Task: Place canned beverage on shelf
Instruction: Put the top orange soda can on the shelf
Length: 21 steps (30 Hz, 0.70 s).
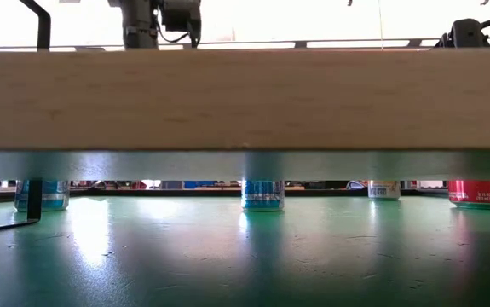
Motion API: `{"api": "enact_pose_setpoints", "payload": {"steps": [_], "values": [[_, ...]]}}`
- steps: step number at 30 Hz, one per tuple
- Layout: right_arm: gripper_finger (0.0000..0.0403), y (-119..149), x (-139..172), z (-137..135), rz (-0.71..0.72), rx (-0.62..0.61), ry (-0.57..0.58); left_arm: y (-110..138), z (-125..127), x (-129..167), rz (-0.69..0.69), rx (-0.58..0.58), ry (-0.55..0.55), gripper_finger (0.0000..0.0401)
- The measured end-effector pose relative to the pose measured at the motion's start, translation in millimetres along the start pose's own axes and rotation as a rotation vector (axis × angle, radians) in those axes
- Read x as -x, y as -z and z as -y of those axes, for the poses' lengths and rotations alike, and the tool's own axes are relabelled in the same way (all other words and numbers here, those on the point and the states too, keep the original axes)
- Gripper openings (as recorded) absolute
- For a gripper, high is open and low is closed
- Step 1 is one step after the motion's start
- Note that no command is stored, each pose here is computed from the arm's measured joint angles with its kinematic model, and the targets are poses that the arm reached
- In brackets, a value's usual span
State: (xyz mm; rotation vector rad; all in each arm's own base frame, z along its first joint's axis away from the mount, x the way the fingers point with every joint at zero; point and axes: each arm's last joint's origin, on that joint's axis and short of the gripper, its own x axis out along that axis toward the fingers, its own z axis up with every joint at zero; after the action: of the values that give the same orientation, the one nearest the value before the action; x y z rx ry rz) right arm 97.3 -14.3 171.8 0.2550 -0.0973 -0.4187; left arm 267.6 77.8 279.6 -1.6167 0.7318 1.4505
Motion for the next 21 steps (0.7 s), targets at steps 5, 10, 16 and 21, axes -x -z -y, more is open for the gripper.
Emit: {"api": "enact_pose_setpoints", "payload": {"steps": [5,10,16,21], "values": [[0.0381,-0.2,0.0,0.0,0.001,0.0,0.0,20.9,-4.2,3.4,-0.064,0.01,-0.004,0.0287],[0.0381,-0.1,0.0,0.0,0.0,0.0,0.0,47.1,0.3,7.0,-0.072,-0.029,0.005,0.0287],[0.0381,-0.1,0.0,0.0,0.0,0.0,0.0,83.7,14.6,3.3,-0.051,-0.055,-0.111,0.0287],[0.0381,-0.1,0.0,0.0,0.0,0.0,0.0,117.7,30.1,9.1,-0.024,-0.068,-0.209,0.0287]]}}
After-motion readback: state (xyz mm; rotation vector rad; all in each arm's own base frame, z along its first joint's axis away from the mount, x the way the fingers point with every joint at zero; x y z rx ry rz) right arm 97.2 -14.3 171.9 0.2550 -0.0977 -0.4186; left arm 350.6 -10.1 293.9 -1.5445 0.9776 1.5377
